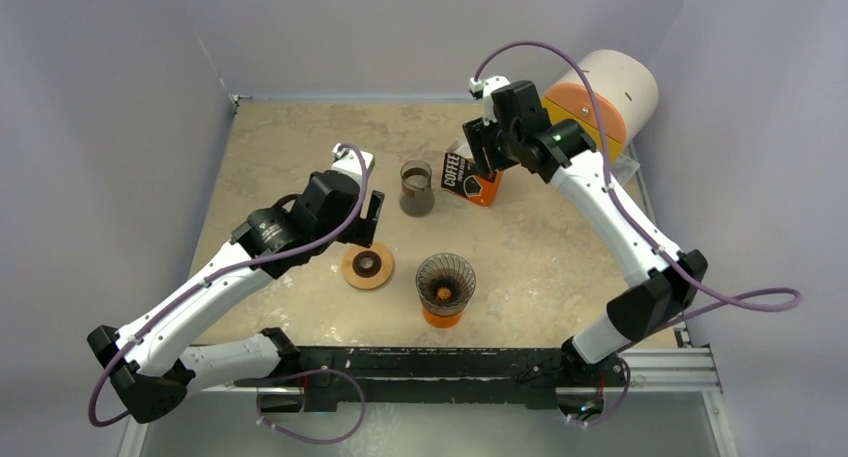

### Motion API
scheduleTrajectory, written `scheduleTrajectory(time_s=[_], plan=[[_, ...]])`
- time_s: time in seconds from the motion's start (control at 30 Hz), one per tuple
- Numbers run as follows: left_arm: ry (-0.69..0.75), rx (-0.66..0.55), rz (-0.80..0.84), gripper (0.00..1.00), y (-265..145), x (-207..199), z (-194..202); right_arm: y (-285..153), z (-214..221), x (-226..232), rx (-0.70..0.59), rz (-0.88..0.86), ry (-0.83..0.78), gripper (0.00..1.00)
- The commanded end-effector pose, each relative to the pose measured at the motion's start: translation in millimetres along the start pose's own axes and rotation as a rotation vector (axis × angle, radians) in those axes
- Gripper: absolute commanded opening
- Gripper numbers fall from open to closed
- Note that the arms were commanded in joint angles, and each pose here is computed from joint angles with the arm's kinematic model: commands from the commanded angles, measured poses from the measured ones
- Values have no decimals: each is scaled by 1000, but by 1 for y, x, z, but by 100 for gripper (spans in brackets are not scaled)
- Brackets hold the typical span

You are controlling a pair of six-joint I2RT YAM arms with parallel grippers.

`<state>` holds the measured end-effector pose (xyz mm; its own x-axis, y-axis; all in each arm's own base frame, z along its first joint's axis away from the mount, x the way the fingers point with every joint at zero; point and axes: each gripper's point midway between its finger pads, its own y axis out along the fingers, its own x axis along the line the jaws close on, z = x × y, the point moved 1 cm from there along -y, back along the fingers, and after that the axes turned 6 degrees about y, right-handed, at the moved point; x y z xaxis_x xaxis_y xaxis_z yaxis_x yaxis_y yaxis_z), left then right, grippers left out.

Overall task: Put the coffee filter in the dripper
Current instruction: Move the coffee filter holder to the center of the board.

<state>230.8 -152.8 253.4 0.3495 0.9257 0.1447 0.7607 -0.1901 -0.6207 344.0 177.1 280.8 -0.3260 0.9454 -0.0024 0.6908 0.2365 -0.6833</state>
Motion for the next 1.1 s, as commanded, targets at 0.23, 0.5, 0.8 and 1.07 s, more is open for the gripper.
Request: scheduleTrajectory(time_s=[0.23, 0.5, 0.8, 1.07], plan=[[4, -66, -26, 78, 8, 5, 2, 42, -2, -17, 32, -77, -43, 60], [10, -54, -20, 78, 10, 3, 4, 74, 13, -18, 141, -102, -59, 47], [20, -43, -36, 78, 13, 5, 6, 99, 29, -24, 218, -81, -60, 42], [21, -42, -39, 78, 13, 6, 6, 101, 26, -30, 211, -48, -70, 41]])
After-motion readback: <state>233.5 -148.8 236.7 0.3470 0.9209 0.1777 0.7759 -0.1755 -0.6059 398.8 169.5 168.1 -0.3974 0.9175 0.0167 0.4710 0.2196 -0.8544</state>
